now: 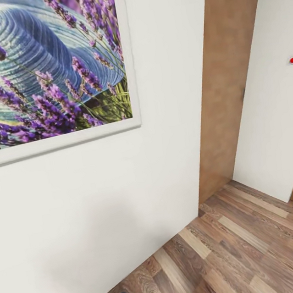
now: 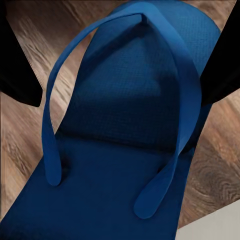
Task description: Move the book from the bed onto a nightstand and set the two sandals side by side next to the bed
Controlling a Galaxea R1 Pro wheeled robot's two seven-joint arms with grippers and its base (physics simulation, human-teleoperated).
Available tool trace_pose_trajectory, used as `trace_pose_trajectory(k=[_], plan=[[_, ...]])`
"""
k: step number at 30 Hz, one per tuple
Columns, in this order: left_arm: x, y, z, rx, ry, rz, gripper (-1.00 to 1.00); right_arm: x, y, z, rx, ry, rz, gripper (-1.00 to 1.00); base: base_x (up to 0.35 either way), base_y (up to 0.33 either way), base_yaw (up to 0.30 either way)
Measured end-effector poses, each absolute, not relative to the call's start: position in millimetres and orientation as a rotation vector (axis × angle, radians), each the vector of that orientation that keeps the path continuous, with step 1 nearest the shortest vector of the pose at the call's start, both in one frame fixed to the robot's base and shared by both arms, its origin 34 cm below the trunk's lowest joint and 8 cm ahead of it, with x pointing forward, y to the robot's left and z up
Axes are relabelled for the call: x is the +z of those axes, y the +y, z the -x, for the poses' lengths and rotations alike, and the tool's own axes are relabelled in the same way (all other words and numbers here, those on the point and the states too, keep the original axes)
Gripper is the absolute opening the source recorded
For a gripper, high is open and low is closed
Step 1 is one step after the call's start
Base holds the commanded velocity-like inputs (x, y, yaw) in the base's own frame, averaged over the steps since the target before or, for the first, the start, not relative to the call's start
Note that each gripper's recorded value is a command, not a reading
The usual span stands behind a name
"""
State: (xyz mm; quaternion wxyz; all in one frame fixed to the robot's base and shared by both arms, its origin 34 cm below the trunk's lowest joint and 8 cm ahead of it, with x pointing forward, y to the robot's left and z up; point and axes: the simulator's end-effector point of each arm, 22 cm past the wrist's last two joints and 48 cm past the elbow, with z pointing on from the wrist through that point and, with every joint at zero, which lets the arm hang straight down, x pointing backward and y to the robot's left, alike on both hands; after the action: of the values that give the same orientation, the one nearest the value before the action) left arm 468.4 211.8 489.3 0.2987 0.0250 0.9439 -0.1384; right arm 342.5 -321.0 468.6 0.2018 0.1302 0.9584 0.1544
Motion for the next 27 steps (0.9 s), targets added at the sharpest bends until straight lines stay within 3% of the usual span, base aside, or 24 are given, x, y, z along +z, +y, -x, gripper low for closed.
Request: trace_pose_trajectory(k=[27], plan=[[489.2,211.8,-468.8,-0.367,2.506,-0.066,-1.00,468.3,-321.2,-342.5,0.430,2.677,-0.364,1.00,0.015,0.000,-0.241]])
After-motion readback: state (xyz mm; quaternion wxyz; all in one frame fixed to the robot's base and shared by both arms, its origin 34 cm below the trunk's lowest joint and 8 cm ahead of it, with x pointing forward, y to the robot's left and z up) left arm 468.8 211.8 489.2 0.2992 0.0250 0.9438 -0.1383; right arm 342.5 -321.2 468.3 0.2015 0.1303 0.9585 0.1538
